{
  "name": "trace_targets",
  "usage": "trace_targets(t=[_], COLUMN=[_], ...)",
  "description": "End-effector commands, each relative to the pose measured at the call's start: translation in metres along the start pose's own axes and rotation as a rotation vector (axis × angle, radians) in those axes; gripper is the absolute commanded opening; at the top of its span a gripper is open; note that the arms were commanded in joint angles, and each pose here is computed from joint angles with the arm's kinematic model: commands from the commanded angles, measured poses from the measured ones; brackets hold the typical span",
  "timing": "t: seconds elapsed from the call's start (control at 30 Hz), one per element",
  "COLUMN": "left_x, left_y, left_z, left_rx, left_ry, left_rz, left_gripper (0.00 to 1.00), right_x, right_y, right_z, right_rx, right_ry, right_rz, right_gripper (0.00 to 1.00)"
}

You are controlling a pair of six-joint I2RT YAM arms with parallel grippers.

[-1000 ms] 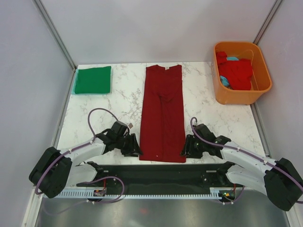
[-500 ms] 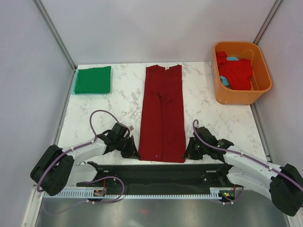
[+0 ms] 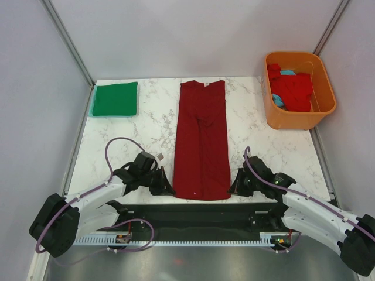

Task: Fold and stack the t-shirts
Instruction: Fold the tshirt

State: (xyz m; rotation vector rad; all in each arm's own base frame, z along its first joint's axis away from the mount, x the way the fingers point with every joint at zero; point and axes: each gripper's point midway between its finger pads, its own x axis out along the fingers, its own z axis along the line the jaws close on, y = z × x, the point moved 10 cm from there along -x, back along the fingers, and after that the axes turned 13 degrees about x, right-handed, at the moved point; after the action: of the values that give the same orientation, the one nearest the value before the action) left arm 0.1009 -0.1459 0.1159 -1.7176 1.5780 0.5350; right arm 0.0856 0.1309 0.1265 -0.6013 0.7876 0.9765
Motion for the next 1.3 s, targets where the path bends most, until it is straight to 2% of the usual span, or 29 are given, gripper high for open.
trace_targets(t=[0.0,0.3,0.57,0.67,1.0,1.27], left_x=[0.001,-0.002,0.004,0.002,0.007,0.015], left_y=[0.012,0.009,-0.030,-0.048,-0.143,-0.225], left_z=[0.006,-0.001,-0.023,-0.025,-0.023,-0.009], left_rx=[-0.058,-0.059,-0.040,-0.048,-0.052,-0.059], left_ry=[-0.024,0.000,0.001,0.000,-0.030,-0.018], left_rz=[0.053,0.044,0.042,0.006,-0.087,-0.148], left_gripper=[0.02,0.02,0.02,0.02,0.02,0.02], right_x=[-0.009,-0.008,-0.001,0.005,0.026,0.045], right_y=[-0.003,-0.005,-0.030,-0.046,-0.131,-0.212], right_z=[0.008,0.007,0.042,0.059,0.102,0.128], right_rx=[0.007,-0.017,-0.115,-0.157,-0.224,-0.207], right_ry=[-0.017,-0.006,0.065,0.078,0.105,0.125], right_rz=[-0.032,-0.052,-0.105,-0.119,-0.167,-0.209], right_gripper=[0.00,0.00,0.00,0.00,0.00,0.00])
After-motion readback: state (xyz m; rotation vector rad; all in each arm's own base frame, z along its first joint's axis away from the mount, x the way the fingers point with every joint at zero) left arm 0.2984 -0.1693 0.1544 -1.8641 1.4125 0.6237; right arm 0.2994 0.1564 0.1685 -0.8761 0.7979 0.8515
